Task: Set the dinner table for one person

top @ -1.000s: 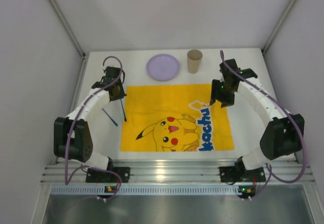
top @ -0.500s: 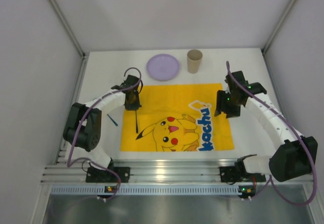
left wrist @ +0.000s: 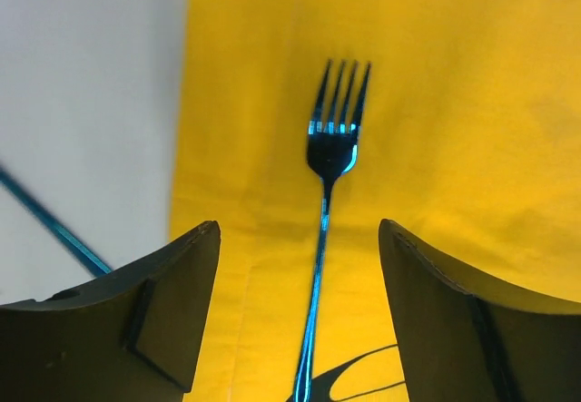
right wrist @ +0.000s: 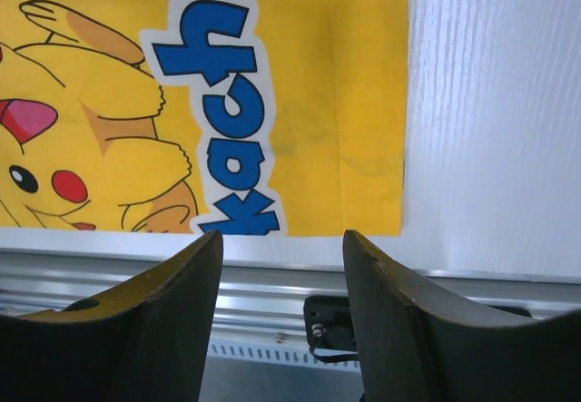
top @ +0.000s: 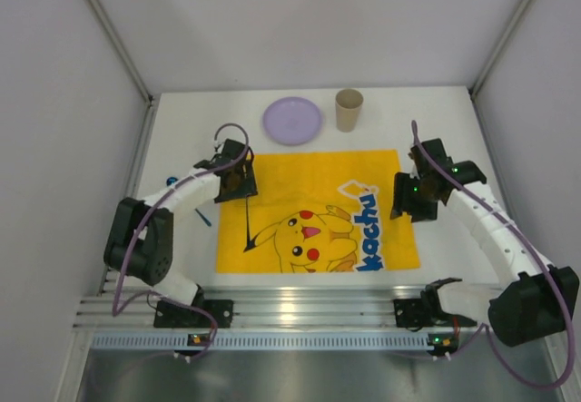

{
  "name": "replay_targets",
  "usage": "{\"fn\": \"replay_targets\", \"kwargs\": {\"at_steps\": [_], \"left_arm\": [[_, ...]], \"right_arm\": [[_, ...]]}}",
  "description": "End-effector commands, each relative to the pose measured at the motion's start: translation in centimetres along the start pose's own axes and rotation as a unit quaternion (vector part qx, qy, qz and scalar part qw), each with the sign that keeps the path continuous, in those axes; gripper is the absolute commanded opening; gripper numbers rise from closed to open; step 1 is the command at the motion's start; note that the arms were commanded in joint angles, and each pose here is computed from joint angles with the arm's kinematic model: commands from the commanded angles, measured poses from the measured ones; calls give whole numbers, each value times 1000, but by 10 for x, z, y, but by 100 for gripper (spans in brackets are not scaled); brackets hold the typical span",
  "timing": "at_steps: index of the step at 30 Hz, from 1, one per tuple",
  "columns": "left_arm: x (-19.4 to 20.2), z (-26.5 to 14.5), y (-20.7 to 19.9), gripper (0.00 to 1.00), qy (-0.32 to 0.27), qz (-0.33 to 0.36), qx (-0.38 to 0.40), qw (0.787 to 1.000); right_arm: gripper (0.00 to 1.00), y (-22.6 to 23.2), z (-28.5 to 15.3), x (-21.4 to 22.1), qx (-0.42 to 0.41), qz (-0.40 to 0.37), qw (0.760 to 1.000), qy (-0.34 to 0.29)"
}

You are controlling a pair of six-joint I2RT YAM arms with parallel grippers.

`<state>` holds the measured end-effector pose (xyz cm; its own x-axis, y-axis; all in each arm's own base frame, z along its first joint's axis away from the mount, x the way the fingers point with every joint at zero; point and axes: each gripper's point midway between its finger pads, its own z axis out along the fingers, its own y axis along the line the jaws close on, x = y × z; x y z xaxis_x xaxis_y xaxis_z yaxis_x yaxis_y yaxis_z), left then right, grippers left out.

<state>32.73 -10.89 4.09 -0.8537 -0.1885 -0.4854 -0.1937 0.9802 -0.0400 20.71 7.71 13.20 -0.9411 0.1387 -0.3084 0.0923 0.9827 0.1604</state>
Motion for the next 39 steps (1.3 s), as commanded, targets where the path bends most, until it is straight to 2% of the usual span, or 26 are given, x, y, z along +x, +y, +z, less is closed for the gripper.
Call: {"fn": "replay_targets", "kwargs": {"at_steps": [1, 6, 11, 13, 15, 27, 30, 39], "left_arm": [[-33, -29, 37, 76, -60, -52, -14, 997], [-26, -31, 119, 74, -45, -143, -65, 987], [-10, -18, 160, 71, -9, -202, -119, 972], [-3, -9, 168, 69, 16, -249, -121, 961], [-6, -2, 173, 68, 20, -274, -116, 955], [-20, 45, 181, 68, 27, -290, -114, 950], [-27, 43, 180, 64, 18, -294, -110, 949], [-67, 15, 171, 63, -65, -298, -61, 950]], "right_arm": [[56, -3, -11, -4, -3, 0, 1000, -20], [56, 0, -13, -2, -14, 3, 1000, -21], [56, -1, -13, 2, -15, 5, 1000, -20], [56, 0, -15, 3, -17, 6, 1000, -22], [56, -1, -15, 2, -16, 6, 1000, -22], [56, -2, -19, 7, -13, 12, 1000, -17], [56, -3, -19, 8, -11, 15, 1000, -18], [56, -3, -10, 11, -9, 21, 1000, -7]]}}
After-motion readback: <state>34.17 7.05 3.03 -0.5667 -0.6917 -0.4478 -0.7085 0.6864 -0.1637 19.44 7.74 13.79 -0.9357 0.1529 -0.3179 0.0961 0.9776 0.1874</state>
